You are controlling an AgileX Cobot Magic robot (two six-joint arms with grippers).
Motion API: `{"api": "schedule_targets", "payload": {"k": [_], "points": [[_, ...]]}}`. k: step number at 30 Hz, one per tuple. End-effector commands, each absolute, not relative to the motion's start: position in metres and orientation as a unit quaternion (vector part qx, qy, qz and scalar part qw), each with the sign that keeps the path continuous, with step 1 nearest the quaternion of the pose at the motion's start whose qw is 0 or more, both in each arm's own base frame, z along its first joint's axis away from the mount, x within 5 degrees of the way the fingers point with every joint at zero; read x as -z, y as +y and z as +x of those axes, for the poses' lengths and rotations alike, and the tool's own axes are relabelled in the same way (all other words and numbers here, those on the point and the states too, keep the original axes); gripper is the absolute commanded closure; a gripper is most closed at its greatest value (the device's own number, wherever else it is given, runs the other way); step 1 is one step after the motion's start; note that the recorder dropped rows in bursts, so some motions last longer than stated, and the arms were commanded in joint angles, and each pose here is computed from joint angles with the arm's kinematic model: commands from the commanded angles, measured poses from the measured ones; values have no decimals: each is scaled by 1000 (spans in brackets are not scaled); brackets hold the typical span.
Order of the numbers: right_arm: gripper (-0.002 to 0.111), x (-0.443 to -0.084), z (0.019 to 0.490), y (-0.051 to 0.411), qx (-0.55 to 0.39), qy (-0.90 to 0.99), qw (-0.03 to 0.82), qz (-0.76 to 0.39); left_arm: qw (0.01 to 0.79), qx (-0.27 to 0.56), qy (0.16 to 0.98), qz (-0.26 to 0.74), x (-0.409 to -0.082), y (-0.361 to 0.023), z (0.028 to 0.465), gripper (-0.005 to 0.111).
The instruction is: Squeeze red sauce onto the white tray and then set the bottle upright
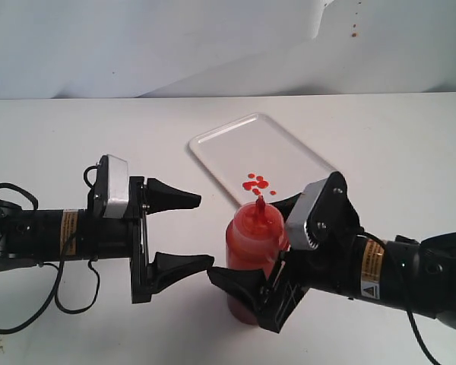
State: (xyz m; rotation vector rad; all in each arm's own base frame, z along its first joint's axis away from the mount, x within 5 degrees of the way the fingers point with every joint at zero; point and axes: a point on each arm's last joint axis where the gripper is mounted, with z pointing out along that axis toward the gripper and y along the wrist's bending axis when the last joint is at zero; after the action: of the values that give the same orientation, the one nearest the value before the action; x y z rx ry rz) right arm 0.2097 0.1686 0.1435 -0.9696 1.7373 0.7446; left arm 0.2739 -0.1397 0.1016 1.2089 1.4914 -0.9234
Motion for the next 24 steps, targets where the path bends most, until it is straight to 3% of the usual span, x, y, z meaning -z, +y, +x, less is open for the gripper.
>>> {"api": "schedule_targets", "payload": {"k": [1, 9, 19, 24], "points": [[15, -138, 209, 165, -297, 741, 456, -392, 495, 379, 612, 487, -106, -139, 276, 20], [15, -137, 204, 166, -320, 752, 425, -390, 497, 378, 614, 483, -106, -139, 276, 20], [15, -160, 197, 149, -237, 783, 404, -409, 498, 377, 614, 482, -106, -139, 277, 20], [15, -172, 186, 140, -224, 796, 393, -403, 499, 376, 613, 483, -106, -139, 277, 32]]}}
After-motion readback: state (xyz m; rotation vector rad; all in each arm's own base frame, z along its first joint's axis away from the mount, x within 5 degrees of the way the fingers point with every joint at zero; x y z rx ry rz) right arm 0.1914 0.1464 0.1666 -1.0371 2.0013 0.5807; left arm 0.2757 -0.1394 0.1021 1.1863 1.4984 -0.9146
